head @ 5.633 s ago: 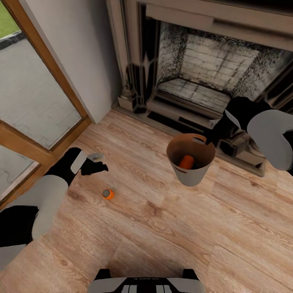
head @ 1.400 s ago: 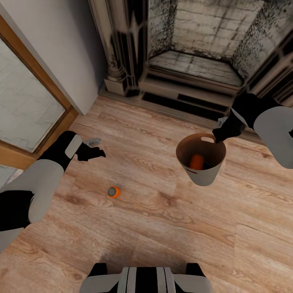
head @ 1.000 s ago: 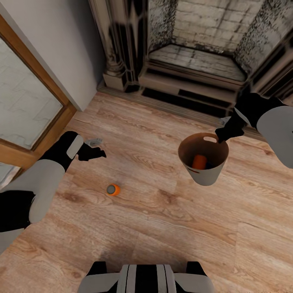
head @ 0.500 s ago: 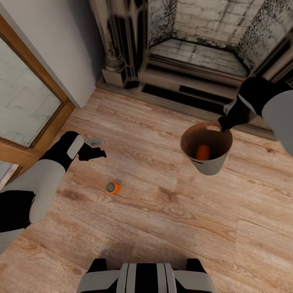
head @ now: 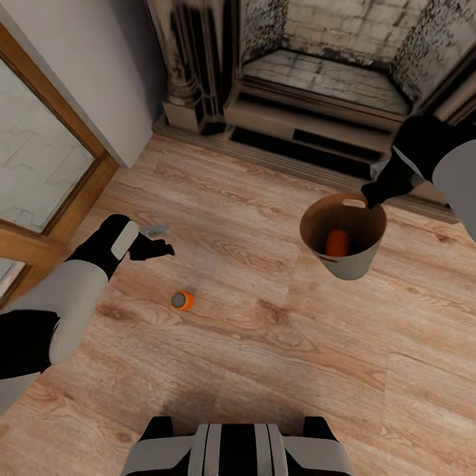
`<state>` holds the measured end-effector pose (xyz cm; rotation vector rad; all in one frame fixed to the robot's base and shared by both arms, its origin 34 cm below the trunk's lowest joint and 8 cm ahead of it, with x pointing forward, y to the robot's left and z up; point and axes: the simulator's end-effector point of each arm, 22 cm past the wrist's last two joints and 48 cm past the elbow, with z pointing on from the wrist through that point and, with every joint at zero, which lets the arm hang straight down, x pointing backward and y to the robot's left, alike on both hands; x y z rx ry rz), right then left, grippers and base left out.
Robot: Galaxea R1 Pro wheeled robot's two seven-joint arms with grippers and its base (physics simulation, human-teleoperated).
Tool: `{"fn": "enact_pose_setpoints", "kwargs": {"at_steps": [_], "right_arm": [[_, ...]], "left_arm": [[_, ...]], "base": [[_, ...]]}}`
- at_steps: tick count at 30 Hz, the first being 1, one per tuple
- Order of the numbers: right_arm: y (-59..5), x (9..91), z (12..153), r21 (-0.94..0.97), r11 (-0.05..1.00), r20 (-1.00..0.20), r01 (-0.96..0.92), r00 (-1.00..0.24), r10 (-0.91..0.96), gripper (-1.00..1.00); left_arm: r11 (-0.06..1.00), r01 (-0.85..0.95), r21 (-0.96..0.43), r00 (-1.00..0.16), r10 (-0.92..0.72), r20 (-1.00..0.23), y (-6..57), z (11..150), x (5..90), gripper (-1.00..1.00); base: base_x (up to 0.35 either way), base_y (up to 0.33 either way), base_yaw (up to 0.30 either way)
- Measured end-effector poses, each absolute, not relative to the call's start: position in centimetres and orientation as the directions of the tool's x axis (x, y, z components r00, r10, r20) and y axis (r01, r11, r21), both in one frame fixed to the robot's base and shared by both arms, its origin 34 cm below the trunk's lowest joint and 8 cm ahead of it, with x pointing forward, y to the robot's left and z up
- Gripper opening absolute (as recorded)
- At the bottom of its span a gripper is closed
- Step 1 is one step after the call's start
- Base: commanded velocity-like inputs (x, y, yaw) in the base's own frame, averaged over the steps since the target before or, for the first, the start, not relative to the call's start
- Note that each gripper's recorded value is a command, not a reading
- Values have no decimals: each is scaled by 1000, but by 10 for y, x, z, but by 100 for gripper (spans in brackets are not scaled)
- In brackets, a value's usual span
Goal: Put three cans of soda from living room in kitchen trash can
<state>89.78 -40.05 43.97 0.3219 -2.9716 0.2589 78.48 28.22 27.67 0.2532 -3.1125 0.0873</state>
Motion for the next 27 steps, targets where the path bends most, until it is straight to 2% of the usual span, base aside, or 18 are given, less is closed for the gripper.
{"fn": "enact_pose_setpoints", "kwargs": {"at_steps": [27], "right_arm": [[-402, 882, 380, -147, 963, 199, -227, -960, -196, -100]], "left_arm": [[986, -154, -63, -987, -150, 60, 268, 221, 764, 100]], "base": [[0, 0, 0]]}}
